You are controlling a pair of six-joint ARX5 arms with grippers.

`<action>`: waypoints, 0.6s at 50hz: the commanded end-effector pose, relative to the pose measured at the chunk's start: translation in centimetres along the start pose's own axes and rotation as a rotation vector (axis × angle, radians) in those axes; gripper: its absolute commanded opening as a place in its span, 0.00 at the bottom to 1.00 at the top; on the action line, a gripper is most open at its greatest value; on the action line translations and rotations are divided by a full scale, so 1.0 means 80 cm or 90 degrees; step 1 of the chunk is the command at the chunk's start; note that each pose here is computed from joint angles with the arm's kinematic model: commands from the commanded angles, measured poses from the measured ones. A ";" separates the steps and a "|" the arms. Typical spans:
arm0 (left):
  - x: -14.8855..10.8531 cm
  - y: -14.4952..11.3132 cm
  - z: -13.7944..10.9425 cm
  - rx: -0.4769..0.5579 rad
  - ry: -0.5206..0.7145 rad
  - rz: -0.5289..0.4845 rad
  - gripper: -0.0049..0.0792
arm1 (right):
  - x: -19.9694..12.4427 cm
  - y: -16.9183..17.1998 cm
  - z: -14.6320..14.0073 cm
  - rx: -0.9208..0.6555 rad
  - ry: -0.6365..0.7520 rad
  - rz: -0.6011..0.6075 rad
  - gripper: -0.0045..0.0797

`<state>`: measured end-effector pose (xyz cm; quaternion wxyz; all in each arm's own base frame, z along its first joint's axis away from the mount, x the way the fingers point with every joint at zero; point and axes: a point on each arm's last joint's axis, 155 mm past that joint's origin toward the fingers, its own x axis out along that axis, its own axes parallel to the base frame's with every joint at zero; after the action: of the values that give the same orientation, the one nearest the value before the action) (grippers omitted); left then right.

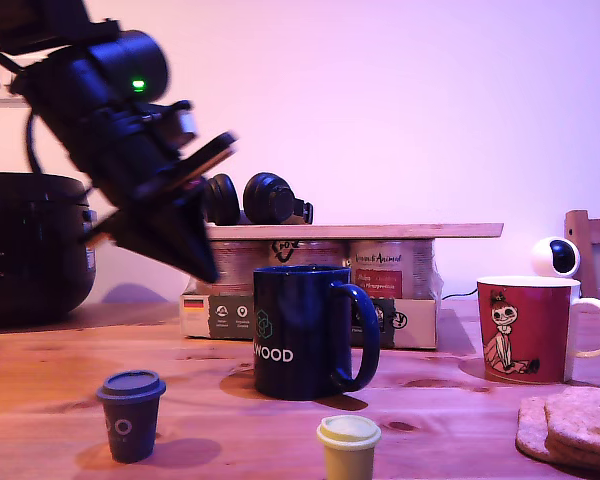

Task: Slide the blue coffee cup to the right

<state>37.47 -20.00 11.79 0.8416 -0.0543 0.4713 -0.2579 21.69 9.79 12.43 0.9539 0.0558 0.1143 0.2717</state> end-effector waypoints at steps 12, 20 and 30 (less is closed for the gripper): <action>-0.055 0.026 0.030 0.031 -0.074 0.078 0.03 | -0.016 -0.080 0.014 -0.072 -0.016 -0.231 0.04; -0.088 0.033 0.046 0.031 -0.121 0.103 0.03 | -0.023 -0.095 0.014 -0.071 -0.015 -0.277 0.04; -0.136 0.043 0.058 0.024 -0.174 0.140 0.03 | -0.023 -0.095 0.009 -0.067 -0.006 -0.276 0.04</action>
<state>38.12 -13.11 20.61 0.9163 -0.0220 0.3621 -0.1698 24.28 2.28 11.78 0.9916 -0.0185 0.1108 0.0642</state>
